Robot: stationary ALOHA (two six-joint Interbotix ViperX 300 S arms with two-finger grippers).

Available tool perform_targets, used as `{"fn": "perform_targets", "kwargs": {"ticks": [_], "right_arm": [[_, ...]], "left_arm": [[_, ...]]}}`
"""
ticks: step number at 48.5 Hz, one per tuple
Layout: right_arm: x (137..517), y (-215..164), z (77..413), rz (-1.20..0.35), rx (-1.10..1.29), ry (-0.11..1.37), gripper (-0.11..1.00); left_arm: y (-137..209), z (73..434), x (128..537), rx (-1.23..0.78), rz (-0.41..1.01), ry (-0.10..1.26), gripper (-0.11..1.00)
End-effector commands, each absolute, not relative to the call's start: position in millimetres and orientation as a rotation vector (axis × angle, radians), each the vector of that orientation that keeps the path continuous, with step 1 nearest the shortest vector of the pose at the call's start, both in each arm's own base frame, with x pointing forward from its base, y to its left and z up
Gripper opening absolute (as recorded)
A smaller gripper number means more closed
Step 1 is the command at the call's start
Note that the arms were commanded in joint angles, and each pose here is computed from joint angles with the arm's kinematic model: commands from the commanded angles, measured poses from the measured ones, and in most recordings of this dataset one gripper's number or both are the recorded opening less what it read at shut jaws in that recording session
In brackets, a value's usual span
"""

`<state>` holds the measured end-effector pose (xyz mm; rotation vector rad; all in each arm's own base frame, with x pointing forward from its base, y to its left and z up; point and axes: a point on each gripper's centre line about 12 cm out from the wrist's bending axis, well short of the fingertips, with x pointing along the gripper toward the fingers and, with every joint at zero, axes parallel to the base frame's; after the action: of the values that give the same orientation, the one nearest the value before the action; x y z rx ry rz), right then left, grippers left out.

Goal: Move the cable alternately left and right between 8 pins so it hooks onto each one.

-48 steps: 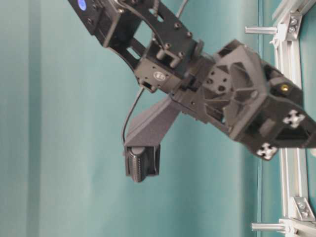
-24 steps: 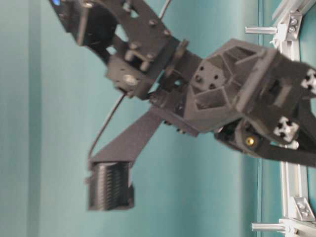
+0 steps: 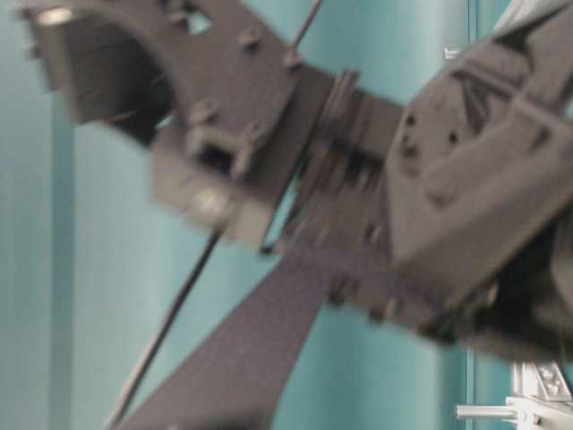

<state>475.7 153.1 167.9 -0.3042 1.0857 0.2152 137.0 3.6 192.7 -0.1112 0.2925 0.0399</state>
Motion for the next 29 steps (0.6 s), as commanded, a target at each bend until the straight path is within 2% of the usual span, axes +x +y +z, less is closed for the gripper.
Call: {"fn": "perform_targets", "kwargs": {"ticks": [1,17,29], "right_arm": [[491,167,196,0.227,-0.299,1.025,0.16],[539,195,199,0.214,-0.298,1.035,0.16],[569,181,198,0.098,-0.154,1.04,0.16]], "left_arm": [[3,196,138,-0.112,0.037,0.287,0.74],[3,197,138,-0.112,0.037,0.285,0.74],[3,197,138,-0.112,0.037,0.285,0.74]]}}
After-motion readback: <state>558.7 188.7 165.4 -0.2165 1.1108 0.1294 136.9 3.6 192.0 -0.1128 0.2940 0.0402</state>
